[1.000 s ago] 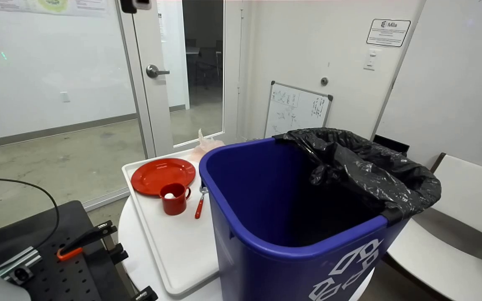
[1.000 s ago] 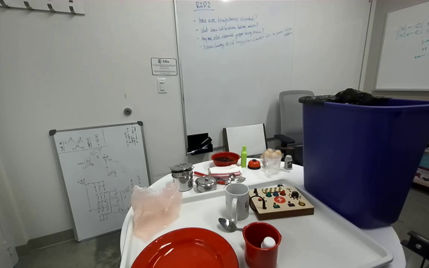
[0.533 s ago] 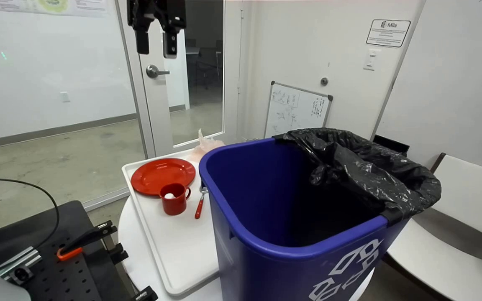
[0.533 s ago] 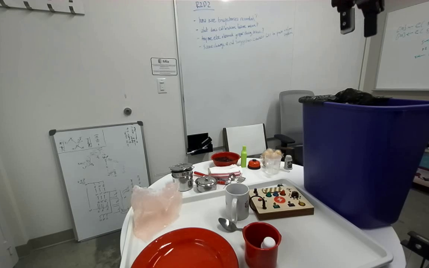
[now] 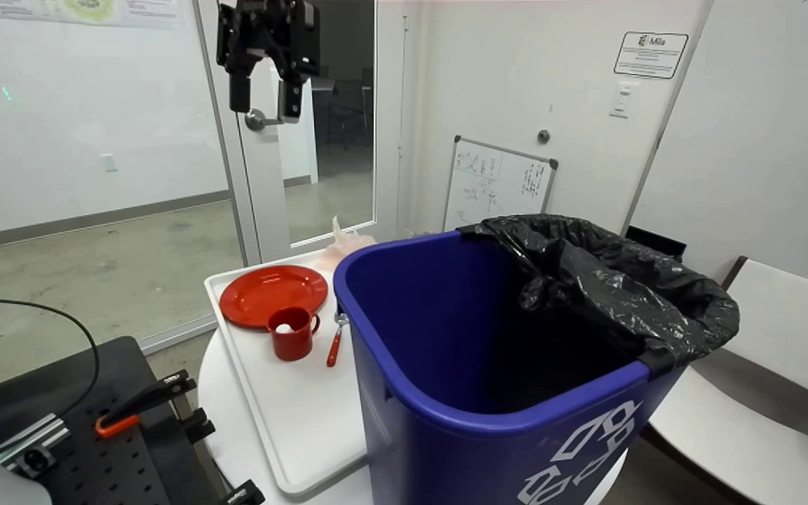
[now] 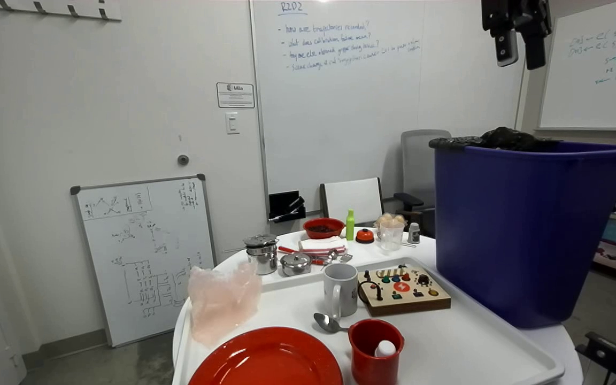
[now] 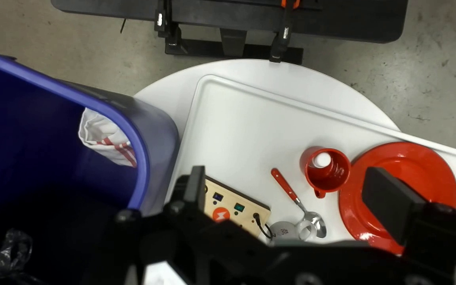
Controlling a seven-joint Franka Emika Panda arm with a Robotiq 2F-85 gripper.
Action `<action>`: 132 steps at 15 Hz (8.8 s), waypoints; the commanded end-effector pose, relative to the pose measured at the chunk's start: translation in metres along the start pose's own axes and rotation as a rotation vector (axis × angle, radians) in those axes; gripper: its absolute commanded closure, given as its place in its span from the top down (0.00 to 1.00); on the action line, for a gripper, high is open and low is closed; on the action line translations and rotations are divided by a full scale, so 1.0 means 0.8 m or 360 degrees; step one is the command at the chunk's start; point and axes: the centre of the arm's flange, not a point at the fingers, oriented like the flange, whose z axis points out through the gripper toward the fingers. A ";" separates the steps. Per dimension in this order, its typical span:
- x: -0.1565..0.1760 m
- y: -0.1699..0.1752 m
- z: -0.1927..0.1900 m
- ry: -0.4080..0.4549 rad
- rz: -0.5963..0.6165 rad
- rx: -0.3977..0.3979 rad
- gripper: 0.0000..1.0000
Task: Move the mug forward
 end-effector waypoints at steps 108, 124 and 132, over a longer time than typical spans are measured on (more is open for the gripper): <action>0.300 -0.237 0.532 -0.0445 -0.0573 -0.0131 0.02; 0.279 -0.268 0.354 -0.0420 -0.0736 -0.0085 0.02; 0.315 -0.294 0.303 -0.0260 -0.0494 0.0132 0.09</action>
